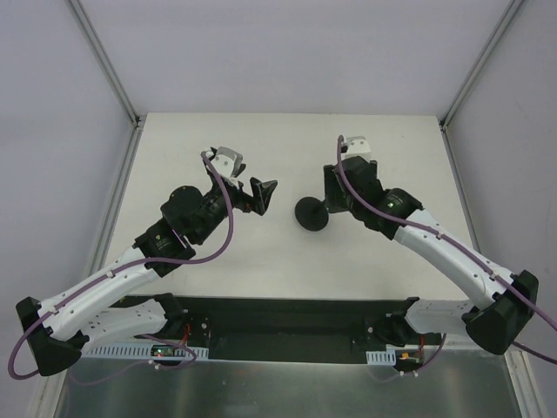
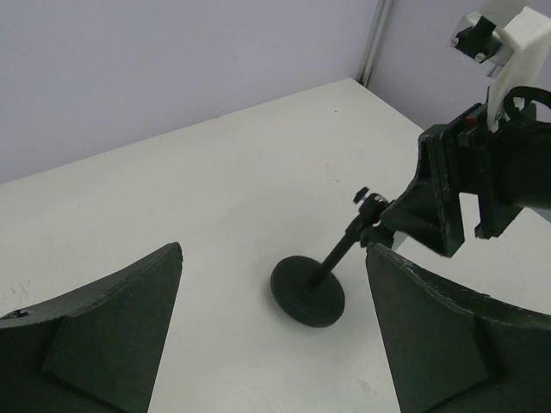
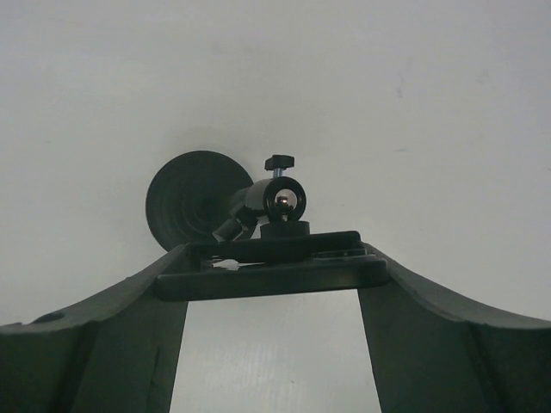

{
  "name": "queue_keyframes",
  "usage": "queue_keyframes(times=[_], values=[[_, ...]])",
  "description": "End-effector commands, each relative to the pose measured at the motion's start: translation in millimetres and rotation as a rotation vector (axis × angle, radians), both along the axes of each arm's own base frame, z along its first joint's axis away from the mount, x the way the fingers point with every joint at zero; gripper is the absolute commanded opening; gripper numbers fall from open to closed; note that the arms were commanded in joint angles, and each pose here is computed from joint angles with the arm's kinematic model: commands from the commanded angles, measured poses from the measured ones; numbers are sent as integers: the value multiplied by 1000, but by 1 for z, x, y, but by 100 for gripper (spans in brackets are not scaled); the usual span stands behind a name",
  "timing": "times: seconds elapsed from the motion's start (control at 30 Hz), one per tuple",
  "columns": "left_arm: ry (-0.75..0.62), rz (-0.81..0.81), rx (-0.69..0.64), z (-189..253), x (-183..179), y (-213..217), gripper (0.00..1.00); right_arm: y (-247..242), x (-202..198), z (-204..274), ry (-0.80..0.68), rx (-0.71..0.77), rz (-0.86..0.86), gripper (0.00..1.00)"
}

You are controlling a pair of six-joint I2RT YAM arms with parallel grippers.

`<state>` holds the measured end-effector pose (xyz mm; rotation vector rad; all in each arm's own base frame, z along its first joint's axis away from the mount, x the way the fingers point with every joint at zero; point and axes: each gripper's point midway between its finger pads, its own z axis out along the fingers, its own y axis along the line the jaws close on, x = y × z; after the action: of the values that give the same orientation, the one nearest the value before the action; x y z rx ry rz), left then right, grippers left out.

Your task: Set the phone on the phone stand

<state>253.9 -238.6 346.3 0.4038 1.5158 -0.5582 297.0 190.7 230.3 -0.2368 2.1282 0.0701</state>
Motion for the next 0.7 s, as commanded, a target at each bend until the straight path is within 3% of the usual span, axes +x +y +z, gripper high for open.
queue_keyframes(times=[0.0,0.17,0.33,0.5,0.67], values=[[3,-15,-25,7,-1,-1,86,-76,3,64,-163,39,-334,1],[6,-26,-35,9,-3,-2,86,-125,-17,85,-232,68,-479,1],[15,-40,-38,9,-5,-4,85,-194,-53,91,-284,-82,-683,1],[24,-60,-53,11,-8,-8,85,-261,-100,85,-343,-27,-938,1],[40,-68,-51,6,-8,-11,85,-293,-118,71,-309,-14,-1112,1]])
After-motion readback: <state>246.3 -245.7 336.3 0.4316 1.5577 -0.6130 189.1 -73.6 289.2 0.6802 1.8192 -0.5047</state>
